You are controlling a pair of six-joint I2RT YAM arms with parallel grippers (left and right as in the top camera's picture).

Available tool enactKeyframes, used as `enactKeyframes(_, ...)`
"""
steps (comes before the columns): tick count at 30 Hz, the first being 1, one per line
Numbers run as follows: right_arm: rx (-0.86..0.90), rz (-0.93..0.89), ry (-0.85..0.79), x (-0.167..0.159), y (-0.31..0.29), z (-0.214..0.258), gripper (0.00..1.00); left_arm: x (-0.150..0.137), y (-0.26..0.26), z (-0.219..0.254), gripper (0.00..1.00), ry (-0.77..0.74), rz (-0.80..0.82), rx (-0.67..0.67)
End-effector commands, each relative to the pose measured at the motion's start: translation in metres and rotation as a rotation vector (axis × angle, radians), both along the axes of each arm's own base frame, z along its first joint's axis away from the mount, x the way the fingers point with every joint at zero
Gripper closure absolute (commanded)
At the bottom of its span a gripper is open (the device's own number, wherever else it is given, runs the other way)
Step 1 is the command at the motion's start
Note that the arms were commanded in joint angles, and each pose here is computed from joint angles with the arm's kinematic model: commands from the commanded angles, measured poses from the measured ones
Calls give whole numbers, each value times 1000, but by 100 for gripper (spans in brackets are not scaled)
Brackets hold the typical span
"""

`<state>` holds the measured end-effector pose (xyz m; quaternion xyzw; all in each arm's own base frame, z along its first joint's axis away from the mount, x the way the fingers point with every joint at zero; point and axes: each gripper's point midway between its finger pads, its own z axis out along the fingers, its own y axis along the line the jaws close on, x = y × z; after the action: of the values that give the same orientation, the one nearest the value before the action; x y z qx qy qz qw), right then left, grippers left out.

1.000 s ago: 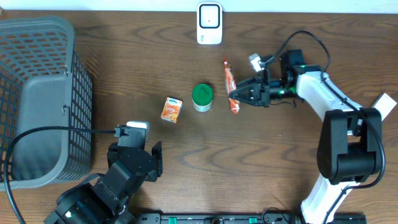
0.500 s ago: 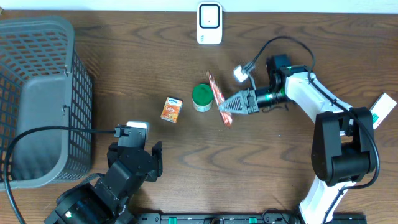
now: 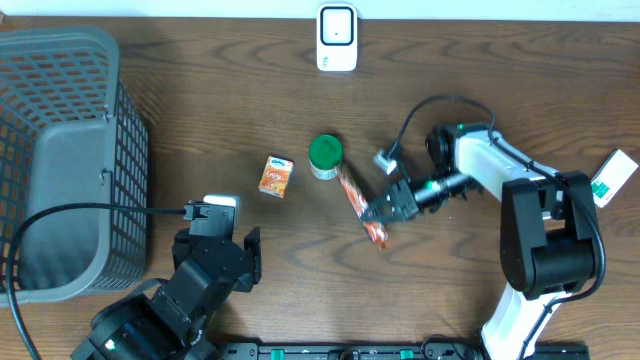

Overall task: Scan the item barcode
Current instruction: 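Lift the Top bar and swing it toward the centre near the bottle, then reach the left gripper to the Top bar's end and grasp it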

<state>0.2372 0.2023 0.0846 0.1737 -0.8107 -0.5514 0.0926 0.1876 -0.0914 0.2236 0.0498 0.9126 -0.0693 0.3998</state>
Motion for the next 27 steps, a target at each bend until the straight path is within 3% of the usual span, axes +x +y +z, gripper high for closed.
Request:
enactKeyframes(1, -34, 12, 78, -18, -2, -11, 88, 1, 3, 0, 31, -6, 7, 13)
enactKeyframes(9, -30, 2, 155, -29, -3, -6, 86, 1, 3, 0, 31, -7, 7, 13)
enactKeyframes(14, -39, 7, 177, -33, -4, -5, 86, 14, -2, 17, 31, -88, 42, -39)
enactKeyframes(18, -36, 0, 182, -32, -5, -4, 85, 12, -20, 16, 31, -38, 40, -174)
enactKeyframes(25, -34, -38, 194, -26, -13, -3, 85, 11, -62, -15, 32, 214, 159, -434)
enactKeyframes(27, -34, -47, 199, -25, -15, -3, 85, 18, -80, -18, 25, 259, 173, -499)
